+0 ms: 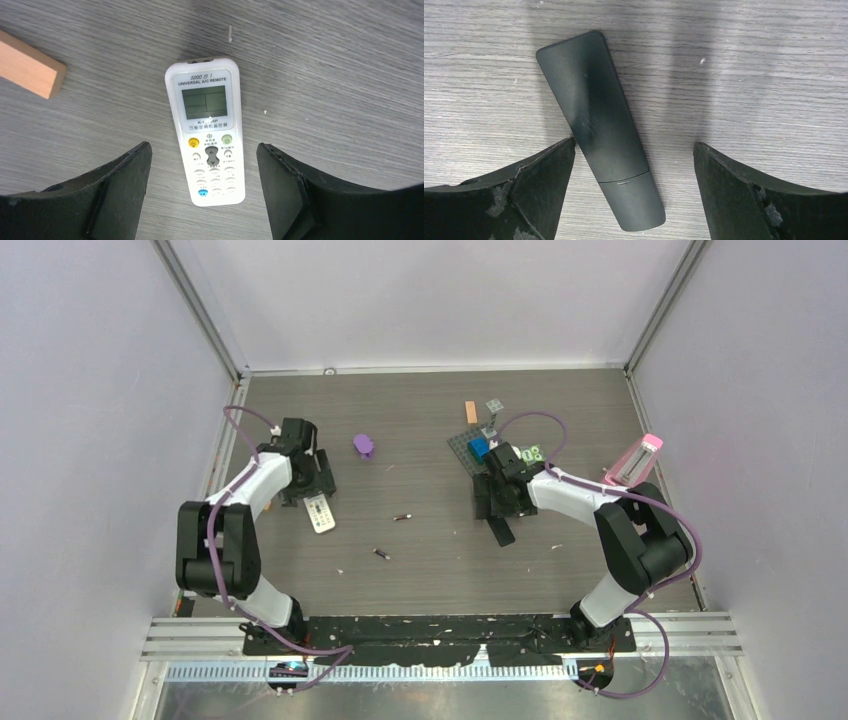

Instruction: Load the batteries into the remote control

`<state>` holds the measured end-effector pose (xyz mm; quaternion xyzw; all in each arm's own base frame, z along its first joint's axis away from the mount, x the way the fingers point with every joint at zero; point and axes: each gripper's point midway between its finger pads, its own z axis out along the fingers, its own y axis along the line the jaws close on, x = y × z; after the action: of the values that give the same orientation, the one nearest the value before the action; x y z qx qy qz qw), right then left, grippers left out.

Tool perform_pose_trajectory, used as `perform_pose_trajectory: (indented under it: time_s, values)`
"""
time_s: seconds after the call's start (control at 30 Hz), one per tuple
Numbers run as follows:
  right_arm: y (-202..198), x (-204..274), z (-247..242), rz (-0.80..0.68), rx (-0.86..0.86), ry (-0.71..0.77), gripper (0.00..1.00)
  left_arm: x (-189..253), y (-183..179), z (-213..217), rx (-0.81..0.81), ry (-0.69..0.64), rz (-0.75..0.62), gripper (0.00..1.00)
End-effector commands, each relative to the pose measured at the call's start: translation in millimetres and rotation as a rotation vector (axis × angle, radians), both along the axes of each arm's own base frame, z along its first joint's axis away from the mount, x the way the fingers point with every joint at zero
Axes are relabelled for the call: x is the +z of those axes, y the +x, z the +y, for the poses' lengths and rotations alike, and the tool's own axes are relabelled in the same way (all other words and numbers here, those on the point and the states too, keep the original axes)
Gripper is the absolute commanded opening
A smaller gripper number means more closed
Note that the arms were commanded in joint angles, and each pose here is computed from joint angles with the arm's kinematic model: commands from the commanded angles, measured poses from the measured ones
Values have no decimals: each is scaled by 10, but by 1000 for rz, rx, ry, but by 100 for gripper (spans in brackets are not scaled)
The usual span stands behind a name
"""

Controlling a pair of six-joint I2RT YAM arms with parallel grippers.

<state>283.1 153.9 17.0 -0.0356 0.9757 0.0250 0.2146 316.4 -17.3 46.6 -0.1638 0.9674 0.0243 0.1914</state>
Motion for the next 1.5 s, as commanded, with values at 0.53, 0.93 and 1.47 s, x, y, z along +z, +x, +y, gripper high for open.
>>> perform_pose_trajectory:
  time_s: [0.53,0.93,1.47]
  values:
    - [-138,-118,205,73,50,81,44,826,104,-161,-24,-115,-262,76]
    - [-75,454,671,-52,162,320,35,1288,105,-1055,-282,-529,-457,75]
    - [-411,1329,1692,-230,481,580,33,1497,-166,-2355,-591,-953,-433,71]
